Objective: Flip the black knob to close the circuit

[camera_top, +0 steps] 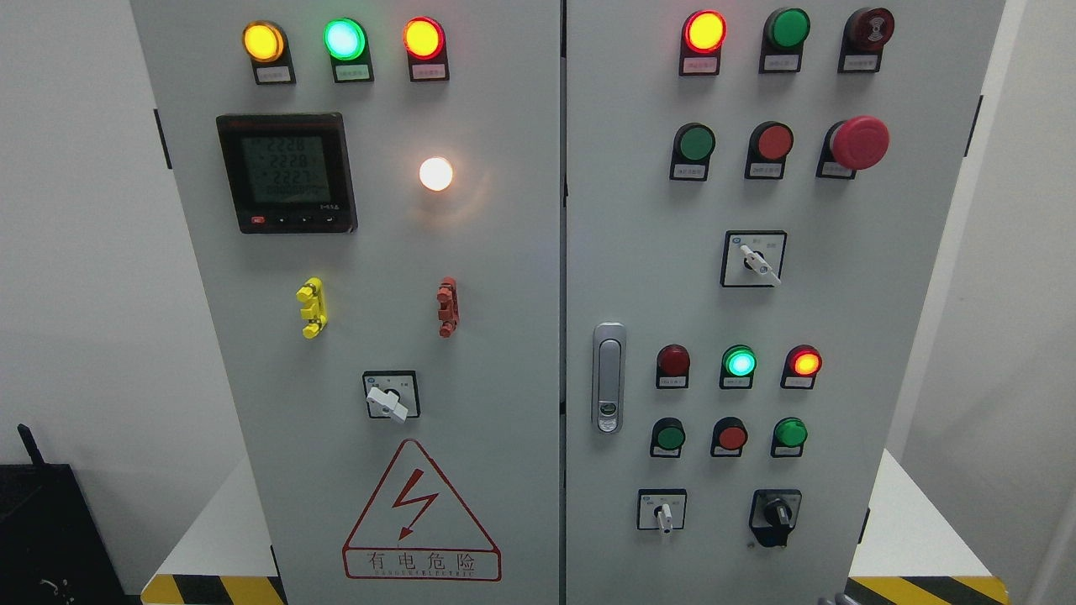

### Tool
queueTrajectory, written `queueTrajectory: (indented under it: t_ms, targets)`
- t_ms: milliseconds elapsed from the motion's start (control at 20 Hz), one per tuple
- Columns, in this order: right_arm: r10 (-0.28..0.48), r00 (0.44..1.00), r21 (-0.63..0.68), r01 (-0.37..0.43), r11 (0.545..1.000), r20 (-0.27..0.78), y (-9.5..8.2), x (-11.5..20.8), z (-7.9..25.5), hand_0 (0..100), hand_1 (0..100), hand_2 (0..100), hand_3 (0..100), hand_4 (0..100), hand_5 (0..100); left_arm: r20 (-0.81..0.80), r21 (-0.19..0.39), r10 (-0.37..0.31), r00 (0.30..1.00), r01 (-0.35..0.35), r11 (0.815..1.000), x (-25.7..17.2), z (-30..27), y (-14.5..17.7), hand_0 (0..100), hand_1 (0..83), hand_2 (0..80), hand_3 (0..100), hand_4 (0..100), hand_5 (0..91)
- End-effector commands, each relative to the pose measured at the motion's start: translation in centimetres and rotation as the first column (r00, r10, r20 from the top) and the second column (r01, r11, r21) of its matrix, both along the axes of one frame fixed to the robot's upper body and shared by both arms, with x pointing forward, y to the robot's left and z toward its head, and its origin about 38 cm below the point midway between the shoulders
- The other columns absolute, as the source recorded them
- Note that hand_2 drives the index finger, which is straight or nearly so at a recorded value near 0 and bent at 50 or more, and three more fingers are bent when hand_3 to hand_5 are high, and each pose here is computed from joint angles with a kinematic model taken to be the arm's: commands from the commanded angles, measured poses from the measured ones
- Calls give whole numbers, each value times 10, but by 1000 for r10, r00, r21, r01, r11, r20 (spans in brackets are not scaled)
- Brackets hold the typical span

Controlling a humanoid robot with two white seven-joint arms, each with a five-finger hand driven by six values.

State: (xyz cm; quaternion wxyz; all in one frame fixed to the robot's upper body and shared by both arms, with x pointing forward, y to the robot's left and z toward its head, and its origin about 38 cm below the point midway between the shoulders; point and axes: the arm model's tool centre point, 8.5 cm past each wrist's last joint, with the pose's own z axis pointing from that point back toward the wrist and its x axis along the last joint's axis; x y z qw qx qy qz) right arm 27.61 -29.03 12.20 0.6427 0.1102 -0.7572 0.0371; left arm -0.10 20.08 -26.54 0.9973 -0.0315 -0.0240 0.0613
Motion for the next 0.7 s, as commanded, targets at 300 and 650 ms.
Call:
queueTrajectory:
  t_ms: [300, 650]
  targets:
    - [11, 1000, 87, -9, 996, -22, 2, -32, -12, 0, 0, 0, 0, 0, 0, -1, 0, 1, 1000, -1, 1000, -1, 0, 0, 120, 556, 0, 0, 0, 0]
    - [29, 999, 93, -28, 995, -19, 8, -32, -13, 0, 0, 0, 0, 0, 0, 1, 0, 1, 1000, -1, 1000, 0, 0, 0, 120, 556, 0, 0, 0, 0]
